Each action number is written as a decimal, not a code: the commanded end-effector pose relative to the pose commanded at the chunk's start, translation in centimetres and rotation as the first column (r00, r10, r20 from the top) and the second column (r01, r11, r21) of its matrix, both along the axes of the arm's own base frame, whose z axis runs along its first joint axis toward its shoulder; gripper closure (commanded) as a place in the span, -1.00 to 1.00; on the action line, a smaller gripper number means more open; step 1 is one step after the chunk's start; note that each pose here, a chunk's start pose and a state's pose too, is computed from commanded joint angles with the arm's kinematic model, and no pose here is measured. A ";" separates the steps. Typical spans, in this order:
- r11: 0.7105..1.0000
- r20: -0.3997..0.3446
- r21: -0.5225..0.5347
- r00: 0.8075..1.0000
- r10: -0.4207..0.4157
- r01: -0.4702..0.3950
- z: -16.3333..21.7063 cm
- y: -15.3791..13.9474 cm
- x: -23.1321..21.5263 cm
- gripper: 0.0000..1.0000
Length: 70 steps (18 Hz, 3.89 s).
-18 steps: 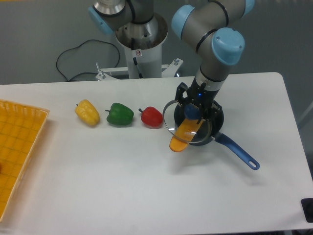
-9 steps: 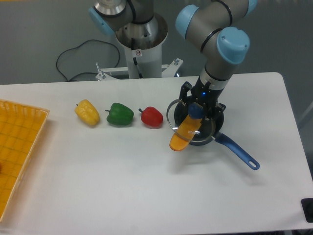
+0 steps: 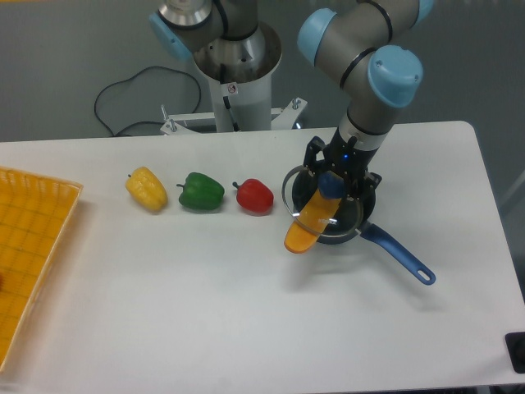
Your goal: Close the pot lid
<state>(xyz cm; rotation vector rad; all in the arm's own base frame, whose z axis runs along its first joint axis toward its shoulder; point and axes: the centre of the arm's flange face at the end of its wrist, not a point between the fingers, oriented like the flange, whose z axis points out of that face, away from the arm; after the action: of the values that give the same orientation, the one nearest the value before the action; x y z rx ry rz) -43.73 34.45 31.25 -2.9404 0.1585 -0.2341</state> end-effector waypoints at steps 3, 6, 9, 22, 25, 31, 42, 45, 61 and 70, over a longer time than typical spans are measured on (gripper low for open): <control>1.000 0.012 -0.005 1.000 0.003 -0.003 -0.5 -0.1 0.0 -0.04; 1.000 0.014 -0.007 1.000 0.004 -0.004 -0.7 -0.3 0.0 -0.04; 1.000 0.016 -0.008 1.000 0.012 -0.012 -0.8 -0.6 -0.2 -0.04; 0.998 0.013 -0.052 1.000 -0.028 0.029 -1.2 -1.6 -0.4 -0.04; 0.998 0.016 -0.062 0.999 -0.031 0.032 -1.2 -1.6 -0.4 -0.04; 0.996 0.018 -0.084 0.999 -0.038 0.039 -1.7 -1.7 -0.3 -0.05; 0.996 0.025 -0.089 0.999 -0.028 0.030 -2.0 -1.4 -0.8 -1.00; 0.995 0.035 -0.092 0.999 -0.024 0.027 -1.5 -1.4 -1.0 -1.00; 0.999 -0.145 0.010 0.989 -0.031 0.033 9.2 0.0 -4.4 -1.00; 0.914 -0.210 -0.242 0.903 -0.376 0.325 11.0 -3.7 -5.8 -1.00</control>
<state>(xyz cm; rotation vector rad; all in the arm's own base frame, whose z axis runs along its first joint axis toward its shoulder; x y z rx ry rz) -49.56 30.73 42.29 -3.1119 0.7517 0.0860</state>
